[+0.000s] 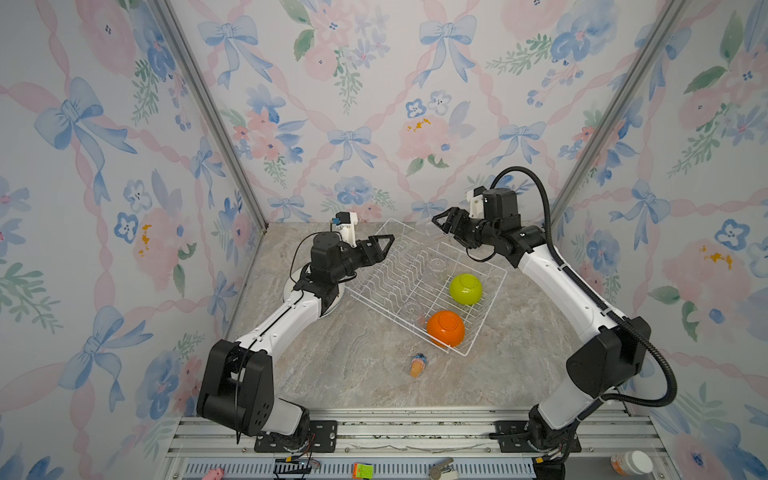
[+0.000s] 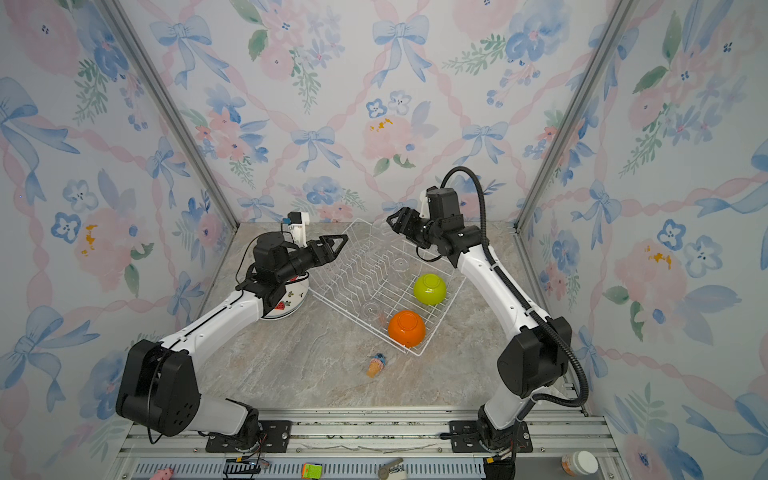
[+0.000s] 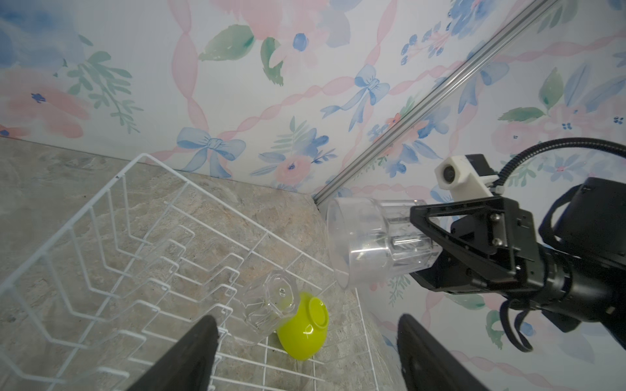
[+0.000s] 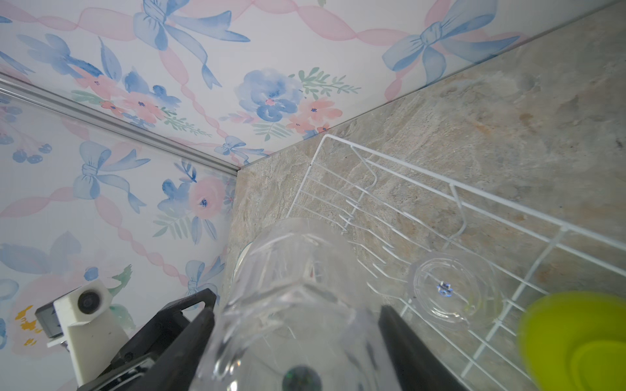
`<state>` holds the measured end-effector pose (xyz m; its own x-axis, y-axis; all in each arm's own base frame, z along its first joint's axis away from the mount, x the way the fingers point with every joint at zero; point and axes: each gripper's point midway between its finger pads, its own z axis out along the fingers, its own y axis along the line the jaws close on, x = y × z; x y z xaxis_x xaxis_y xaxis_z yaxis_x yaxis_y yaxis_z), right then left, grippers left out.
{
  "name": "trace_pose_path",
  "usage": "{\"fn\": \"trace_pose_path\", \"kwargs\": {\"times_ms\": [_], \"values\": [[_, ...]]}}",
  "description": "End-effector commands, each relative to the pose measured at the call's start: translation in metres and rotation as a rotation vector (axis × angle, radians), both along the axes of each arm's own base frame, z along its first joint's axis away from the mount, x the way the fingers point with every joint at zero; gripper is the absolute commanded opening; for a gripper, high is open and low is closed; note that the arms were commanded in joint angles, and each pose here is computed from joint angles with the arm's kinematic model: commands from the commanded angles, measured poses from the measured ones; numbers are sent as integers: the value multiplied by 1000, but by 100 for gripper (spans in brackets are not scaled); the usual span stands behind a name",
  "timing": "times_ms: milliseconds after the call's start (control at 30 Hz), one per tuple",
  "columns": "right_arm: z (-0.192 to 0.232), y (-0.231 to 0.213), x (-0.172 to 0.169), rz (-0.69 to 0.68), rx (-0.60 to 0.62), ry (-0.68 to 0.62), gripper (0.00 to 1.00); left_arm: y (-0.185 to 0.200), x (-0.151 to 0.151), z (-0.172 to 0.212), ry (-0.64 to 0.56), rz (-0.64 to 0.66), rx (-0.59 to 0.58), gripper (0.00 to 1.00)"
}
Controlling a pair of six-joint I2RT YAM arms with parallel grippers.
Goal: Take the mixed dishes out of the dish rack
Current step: 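Grasp the clear plastic glass in the rack and lift it with the right gripper, then grasp the clear glass with the left gripper beside the right gripper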
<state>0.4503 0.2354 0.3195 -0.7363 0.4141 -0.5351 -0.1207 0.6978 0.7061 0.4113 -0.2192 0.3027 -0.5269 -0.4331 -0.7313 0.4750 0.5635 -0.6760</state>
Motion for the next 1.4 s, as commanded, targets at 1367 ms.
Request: {"fn": "trace_pose_path", "kwargs": {"times_ms": [1367], "values": [[37,55,-7,195,297,-19,58,-96,-11,64,-343,-365,-143,55]]}}
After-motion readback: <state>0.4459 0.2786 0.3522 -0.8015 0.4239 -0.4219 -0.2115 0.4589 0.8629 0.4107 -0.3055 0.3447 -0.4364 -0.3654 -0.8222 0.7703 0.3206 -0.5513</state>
